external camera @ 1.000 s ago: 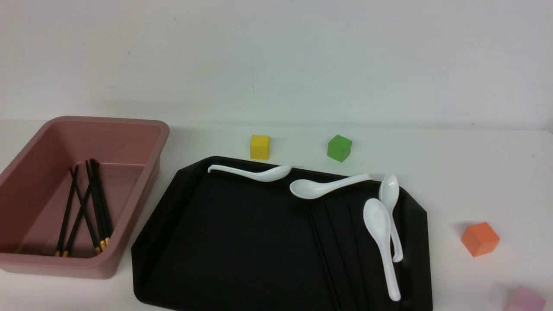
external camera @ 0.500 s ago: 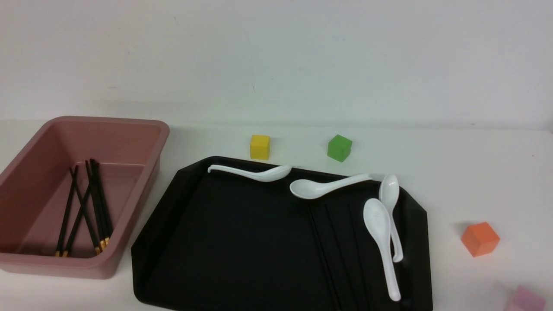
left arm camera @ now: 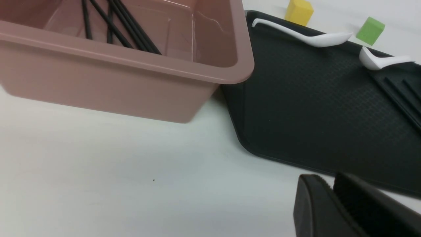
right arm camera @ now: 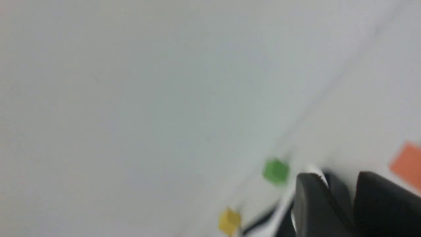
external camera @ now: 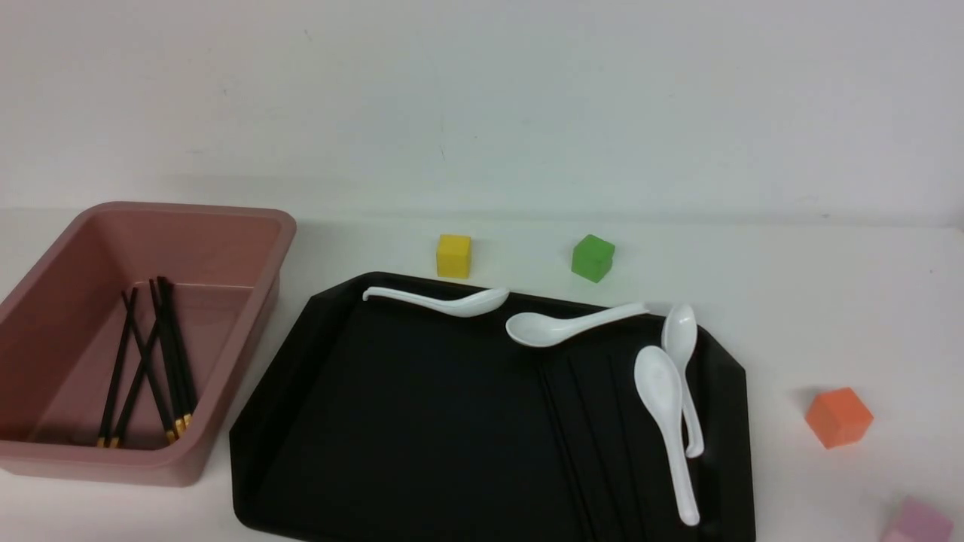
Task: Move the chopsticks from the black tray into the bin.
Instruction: Use the right arm to grab a pair of chopsticks
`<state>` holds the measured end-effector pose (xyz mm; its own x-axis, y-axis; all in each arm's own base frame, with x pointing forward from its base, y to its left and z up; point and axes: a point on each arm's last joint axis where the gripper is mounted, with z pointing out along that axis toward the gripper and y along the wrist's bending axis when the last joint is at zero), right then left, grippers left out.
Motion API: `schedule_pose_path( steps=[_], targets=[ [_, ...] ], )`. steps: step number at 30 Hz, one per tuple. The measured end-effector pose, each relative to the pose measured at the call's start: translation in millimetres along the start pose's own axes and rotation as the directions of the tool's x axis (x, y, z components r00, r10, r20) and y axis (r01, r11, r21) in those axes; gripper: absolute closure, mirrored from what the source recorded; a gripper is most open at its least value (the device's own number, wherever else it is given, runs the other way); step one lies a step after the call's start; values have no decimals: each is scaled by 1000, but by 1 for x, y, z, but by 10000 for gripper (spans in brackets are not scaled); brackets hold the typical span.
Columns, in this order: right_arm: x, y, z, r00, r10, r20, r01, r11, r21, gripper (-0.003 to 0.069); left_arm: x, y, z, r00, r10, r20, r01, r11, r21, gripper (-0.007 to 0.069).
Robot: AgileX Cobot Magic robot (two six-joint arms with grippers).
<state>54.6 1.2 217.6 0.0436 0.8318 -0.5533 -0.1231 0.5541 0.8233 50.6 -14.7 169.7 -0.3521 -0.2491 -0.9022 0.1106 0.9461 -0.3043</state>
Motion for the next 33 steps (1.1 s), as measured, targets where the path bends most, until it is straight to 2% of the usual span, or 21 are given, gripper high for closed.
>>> schedule_pose_path(
  steps=[2,5,7,9,10,12,13,14,15,17,19,20,23,25,28,31,33],
  targets=[
    [-12,16,-1,997,-68,44,70,997,-44,519,0,0,0,1000,0,0,0,1000,0,529],
    [-34,53,4,955,-290,60,294,953,-68,631,0,0,0,1000,0,0,0,1000,0,526],
    [-44,75,15,890,-453,-50,451,891,-42,669,0,0,0,1000,0,0,0,1000,0,523],
    [-47,85,24,841,-512,-176,517,856,-19,670,0,0,0,1000,0,0,0,1000,0,522],
    [-48,92,32,789,-524,-321,554,833,3,669,0,0,0,1000,0,0,0,1000,0,519],
    [-44,91,48,707,-474,-524,577,816,40,664,0,0,0,1000,0,0,0,1000,0,517],
    [-42,91,51,684,-456,-569,581,812,48,662,0,0,0,1000,0,0,0,1000,0,515],
    [-33,85,67,566,-349,-747,591,803,72,656,0,0,0,1000,0,0,0,1000,0,514],
    [-30,83,70,532,-318,-785,589,805,73,654,0,0,0,1000,0,0,0,1000,1,513],
    [-13,72,89,381,-222,-897,579,814,45,648,0,0,0,1000,0,0,0,1000,1,512],
    [9,63,106,214,-177,-961,505,862,-47,643,0,0,0,1000,0,0,0,1000,1,512],
    [19,61,113,166,-166,-972,449,890,-75,642,0,0,0,1000,0,0,0,1000,1,512],
    [47,66,128,56,-195,-979,304,937,-169,639,0,0,0,1000,0,0,0,1000,1,507],
    [66,72,139,3,-213,-977,275,940,-204,640,0,0,0,1000,0,0,0,1000,1,503],
    [93,81,150,-64,-239,-969,315,917,-246,640,0,0,0,1000,0,0,0,1000,1,500],
    [119,92,159,-130,-257,-958,430,856,-288,636,0,0,0,1000,0,0,0,1000,1,498],
    [133,99,165,-163,-287,-944,524,786,-330,629,0,0,0,1000,0,0,0,1000,1,496]
  ],
)
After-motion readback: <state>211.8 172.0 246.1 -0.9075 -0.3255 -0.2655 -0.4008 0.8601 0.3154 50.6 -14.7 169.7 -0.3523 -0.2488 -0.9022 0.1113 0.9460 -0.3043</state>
